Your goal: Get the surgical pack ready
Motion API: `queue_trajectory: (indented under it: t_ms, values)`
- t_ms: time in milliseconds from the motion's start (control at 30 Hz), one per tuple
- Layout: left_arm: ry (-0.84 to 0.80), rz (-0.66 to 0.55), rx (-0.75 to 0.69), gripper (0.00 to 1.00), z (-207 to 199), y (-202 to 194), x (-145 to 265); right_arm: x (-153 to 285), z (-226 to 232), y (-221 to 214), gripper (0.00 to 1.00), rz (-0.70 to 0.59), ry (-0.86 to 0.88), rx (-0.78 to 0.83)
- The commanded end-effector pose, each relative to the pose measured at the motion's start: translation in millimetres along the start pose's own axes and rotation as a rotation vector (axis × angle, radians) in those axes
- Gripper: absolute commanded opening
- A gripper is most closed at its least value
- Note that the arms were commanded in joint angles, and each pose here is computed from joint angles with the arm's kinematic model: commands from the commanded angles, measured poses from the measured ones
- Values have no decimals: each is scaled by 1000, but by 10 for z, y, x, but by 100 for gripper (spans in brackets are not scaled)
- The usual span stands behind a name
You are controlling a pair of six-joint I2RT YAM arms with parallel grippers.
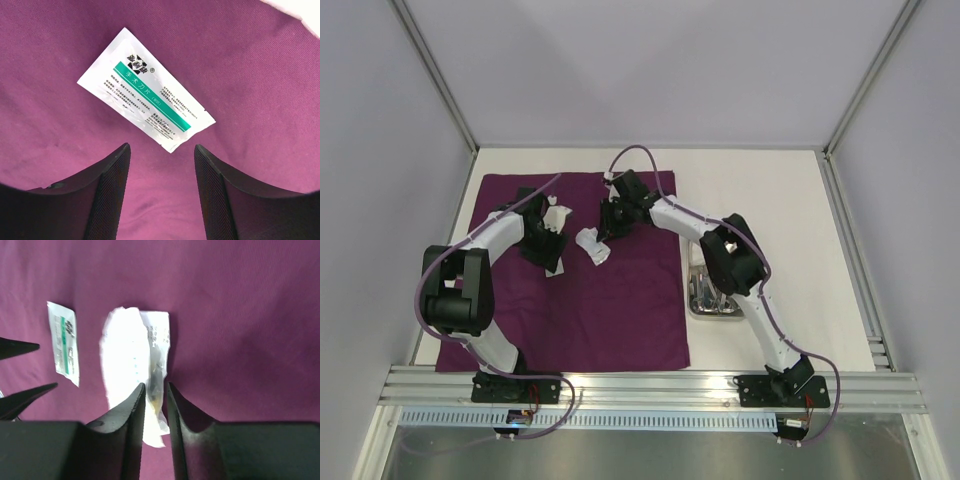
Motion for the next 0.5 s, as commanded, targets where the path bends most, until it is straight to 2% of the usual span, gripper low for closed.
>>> queue_trajectory:
  t_ms: [0, 100, 267, 467]
  values:
    - [0, -38, -8, 62, 15, 57, 34, 228, 304, 99, 27, -45, 69, 18]
    - [-2, -38, -11, 62, 13, 56, 31, 272, 339, 77, 32, -45, 76, 26]
    - [-6, -43, -12, 62, 8, 66, 33, 300, 401, 10, 32, -46, 66, 45]
    - [-30, -60, -20, 62, -29, 99, 53, 455, 492, 75, 40, -132, -12, 130]
Point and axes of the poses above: each gripper's point midway between its finger pads, its own x axis back along the fingers, its own z axis along the line the jaws close on, y = z × x, the point moved 1 cm from there along x, back along the fingers, and after that the axes turned 10 degrees about -x, right-handed, at the moved point
